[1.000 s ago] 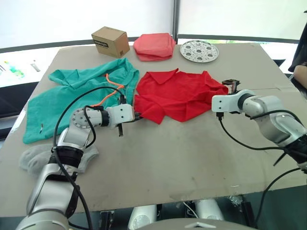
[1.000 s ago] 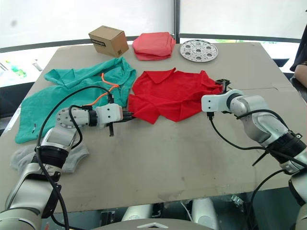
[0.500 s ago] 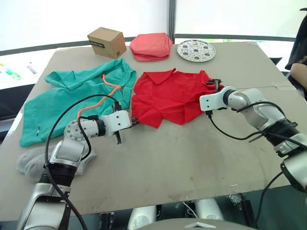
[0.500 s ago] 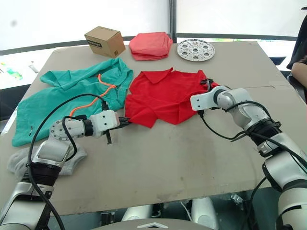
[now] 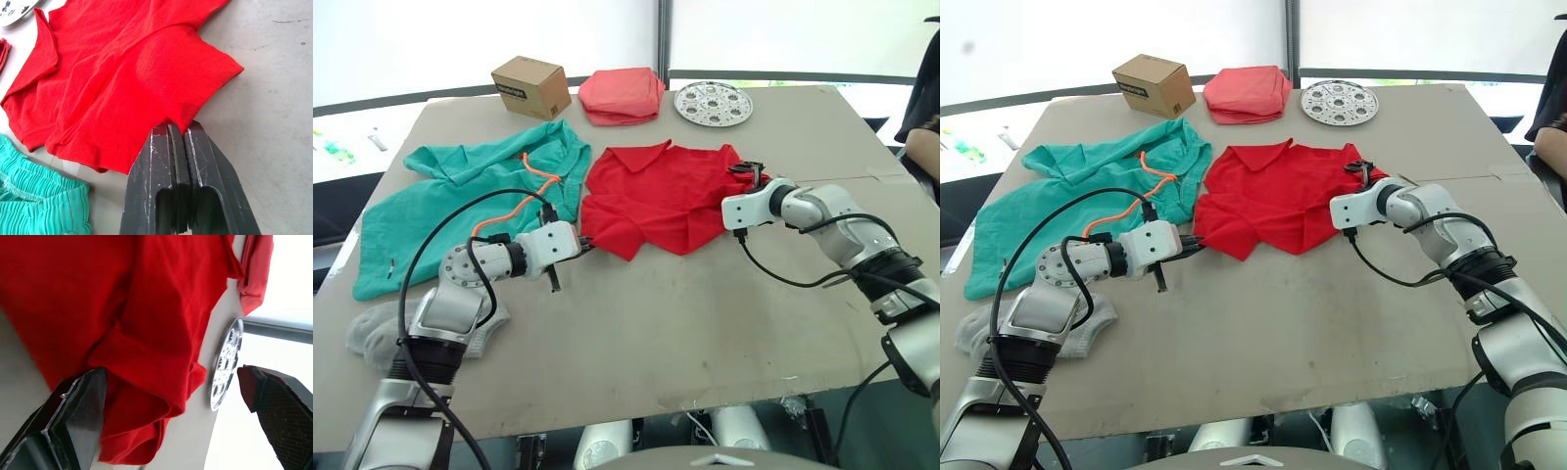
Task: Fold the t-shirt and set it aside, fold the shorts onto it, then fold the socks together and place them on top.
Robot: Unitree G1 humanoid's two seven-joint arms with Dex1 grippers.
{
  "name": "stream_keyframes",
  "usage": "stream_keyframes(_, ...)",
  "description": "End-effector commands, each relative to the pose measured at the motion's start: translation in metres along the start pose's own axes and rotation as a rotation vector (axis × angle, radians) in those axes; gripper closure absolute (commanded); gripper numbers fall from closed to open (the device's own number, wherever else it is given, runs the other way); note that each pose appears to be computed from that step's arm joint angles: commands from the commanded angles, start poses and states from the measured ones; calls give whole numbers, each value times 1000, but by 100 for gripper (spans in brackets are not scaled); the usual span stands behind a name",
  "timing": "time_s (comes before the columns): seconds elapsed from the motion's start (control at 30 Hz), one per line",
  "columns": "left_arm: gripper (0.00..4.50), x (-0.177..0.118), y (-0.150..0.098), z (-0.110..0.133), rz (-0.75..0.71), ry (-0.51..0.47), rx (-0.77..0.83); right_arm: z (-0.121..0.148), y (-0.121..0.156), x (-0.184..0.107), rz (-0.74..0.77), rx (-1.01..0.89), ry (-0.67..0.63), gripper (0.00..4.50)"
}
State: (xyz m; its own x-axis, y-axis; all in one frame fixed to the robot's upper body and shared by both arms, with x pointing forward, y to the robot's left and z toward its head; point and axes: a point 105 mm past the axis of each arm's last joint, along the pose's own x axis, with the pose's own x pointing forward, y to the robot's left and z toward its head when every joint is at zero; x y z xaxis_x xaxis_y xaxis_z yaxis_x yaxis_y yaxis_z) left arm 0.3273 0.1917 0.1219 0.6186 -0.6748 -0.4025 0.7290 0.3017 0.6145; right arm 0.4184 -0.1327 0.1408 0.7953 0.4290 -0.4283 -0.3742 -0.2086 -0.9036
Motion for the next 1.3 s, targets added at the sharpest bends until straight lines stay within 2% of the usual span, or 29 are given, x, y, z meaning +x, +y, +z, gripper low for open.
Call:
stream_keyframes(0.03, 449, -2, 9, 12, 28, -32, 31, 6, -16, -5, -18, 38, -30, 0)
stream_keyframes(0.2, 449, -5, 12, 14, 39, -27, 28, 6, -18, -13, -9, 30, -30, 0)
stream_keyframes(0.43, 449, -3, 10, 14, 32, -26, 24, 4, -23, 3, -62, -29, -5, 0)
stream_keyframes(0.5, 450, -4, 10, 12, 34, -22, 24, 5, -21, 5, -45, -22, -17, 50)
stream_keyframes(0.53, 450, -4, 10, 12, 36, -20, 24, 6, -20, 6, -39, -18, -22, 97)
stream_keyframes(0.57, 450, -5, 10, 12, 37, -19, 24, 6, -20, 6, -32, -8, -28, 116)
stream_keyframes(0.63, 450, -5, 10, 11, 40, -17, 23, 8, -19, 4, -24, 7, -46, 223)
stream_keyframes(0.7, 450, -7, 9, 10, 45, -13, 18, 11, -21, 0, -29, 45, -71, 307)
stream_keyframes(0.73, 450, -8, 9, 9, 48, -9, 14, 14, -23, -4, -29, 114, -91, 363)
stream_keyframes(0.8, 450, -9, 9, 8, 51, -4, 6, 18, -24, -11, -11, 253, -131, 445)
stream_keyframes(0.9, 450, -11, 10, 5, 56, 5, -5, 24, -25, -25, 48, 455, -193, 445)
stream_keyframes(1.03, 450, -17, 15, -1, 66, 18, -30, 28, -26, -42, 124, 631, -238, 445)
stream_keyframes(1.17, 450, -23, 18, -8, 71, 37, -57, 25, -24, -52, 151, 793, -229, 445)
stream_keyframes(1.3, 450, -27, 18, -14, 74, 46, -69, 25, -14, -67, 181, 859, -195, 445)
